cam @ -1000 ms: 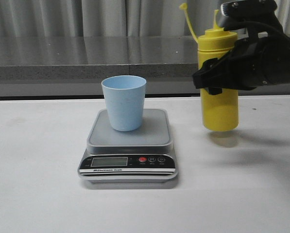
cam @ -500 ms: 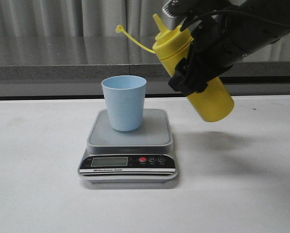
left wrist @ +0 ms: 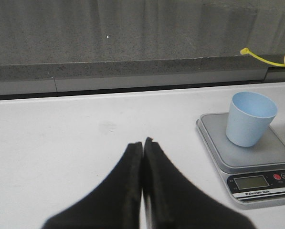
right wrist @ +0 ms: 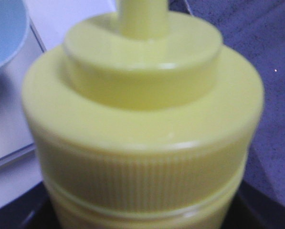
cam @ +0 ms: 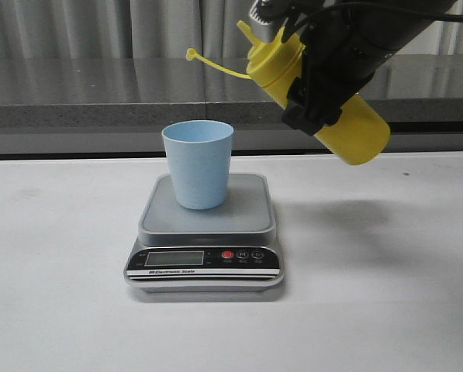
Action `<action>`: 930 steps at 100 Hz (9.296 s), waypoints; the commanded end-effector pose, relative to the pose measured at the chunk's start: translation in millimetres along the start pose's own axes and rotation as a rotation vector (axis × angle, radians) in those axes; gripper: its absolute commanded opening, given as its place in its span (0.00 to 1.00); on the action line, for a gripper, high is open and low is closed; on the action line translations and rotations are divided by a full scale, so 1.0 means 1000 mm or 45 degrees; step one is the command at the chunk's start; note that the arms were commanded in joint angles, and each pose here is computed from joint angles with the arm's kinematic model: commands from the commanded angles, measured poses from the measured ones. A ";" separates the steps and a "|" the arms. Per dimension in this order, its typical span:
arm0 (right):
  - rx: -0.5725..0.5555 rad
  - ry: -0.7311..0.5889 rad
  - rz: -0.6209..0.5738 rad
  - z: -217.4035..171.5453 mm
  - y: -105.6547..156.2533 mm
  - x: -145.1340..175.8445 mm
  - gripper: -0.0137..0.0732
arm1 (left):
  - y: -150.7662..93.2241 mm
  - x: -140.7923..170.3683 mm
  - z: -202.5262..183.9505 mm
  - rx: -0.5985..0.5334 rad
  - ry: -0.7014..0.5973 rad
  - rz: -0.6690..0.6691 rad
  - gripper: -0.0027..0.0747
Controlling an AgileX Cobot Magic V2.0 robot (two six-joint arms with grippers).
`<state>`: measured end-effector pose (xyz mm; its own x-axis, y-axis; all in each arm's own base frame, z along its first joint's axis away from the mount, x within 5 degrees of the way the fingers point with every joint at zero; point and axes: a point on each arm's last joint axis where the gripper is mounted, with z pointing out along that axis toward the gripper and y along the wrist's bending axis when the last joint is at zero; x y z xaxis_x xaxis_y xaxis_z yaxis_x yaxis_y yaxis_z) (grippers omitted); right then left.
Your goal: Pour seasoning into cup on scale with both arms
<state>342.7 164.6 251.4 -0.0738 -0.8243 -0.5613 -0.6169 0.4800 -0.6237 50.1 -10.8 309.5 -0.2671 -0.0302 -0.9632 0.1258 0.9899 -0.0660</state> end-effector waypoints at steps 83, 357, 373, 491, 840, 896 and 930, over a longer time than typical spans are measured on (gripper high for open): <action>0.343 0.030 -0.790 0.000 -0.015 -0.041 0.09 | 0.000 -0.014 -0.003 -0.005 -0.117 -0.021 0.01; 0.226 -0.560 0.961 -0.008 -0.006 0.057 0.09 | 0.000 -0.014 -0.003 -0.005 -0.117 -0.021 0.01; 0.268 -0.570 0.985 -0.011 -0.002 0.076 0.09 | 0.000 -0.014 -0.003 -0.005 -0.117 -0.021 0.01; 0.257 -0.596 1.151 -0.005 0.012 0.098 0.90 | 0.000 -0.014 -0.003 -0.005 -0.117 -0.021 0.01; 0.728 -0.658 1.253 -0.252 0.126 0.179 0.08 | 0.000 -0.014 -0.003 -0.005 -0.117 -0.021 0.01; 0.729 -0.661 1.252 -0.253 0.126 0.179 0.08 | 0.000 -0.014 -0.003 -0.005 -0.117 -0.021 0.01; 0.729 -0.661 1.252 -0.253 0.126 0.179 0.08 | 0.000 -0.015 -0.003 -0.005 -0.119 -0.021 0.01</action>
<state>56.7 1.8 196.2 -0.0245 0.1283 -0.9914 -0.0294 0.9912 0.1290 50.1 -10.8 309.4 -0.2677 -0.0301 -0.9630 0.1259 0.9898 -0.0660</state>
